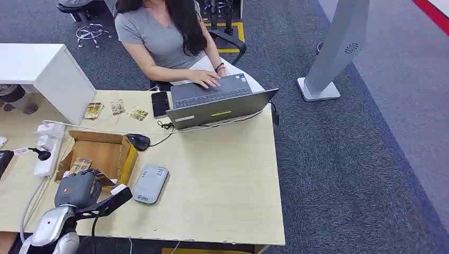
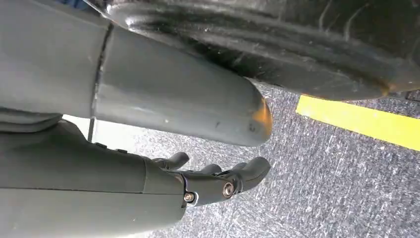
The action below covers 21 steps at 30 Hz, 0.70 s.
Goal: Pass the card to the sensor for recognition and then transmit it.
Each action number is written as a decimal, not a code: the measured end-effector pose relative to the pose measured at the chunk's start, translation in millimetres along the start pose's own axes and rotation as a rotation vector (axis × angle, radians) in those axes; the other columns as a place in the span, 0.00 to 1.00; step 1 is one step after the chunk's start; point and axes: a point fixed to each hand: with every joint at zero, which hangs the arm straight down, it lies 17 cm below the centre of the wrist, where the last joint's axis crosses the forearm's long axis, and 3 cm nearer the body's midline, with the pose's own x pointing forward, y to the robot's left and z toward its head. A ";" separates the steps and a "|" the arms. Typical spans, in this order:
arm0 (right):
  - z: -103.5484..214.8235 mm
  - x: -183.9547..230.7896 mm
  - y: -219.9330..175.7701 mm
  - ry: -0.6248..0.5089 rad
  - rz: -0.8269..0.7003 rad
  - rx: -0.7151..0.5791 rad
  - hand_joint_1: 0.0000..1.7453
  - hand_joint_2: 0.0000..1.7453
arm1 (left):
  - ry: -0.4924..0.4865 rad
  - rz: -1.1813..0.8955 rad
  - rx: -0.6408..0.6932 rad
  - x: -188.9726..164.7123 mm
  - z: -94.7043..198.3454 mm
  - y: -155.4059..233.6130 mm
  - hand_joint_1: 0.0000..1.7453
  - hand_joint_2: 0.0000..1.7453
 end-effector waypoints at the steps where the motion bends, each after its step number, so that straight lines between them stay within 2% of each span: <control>1: 0.0 0.1 0.0 -0.001 0.000 0.000 0.00 0.00 | 0.000 0.001 -0.001 0.1 0.0 -0.1 1.00 1.00; 8: 0.1 0.3 0.4 -0.002 0.003 0.002 0.00 0.00 | -0.015 0.006 0.004 0.7 -1.7 2.5 1.00 1.00; 11: 0.0 0.2 0.2 -0.003 0.011 0.004 0.00 0.00 | -0.019 0.002 0.037 2.0 -11.1 16.3 1.00 1.00; 21: -0.4 3.8 -3.2 -0.012 0.023 0.002 0.00 0.00 | -0.061 -0.055 0.262 32.1 -88.2 150.1 1.00 1.00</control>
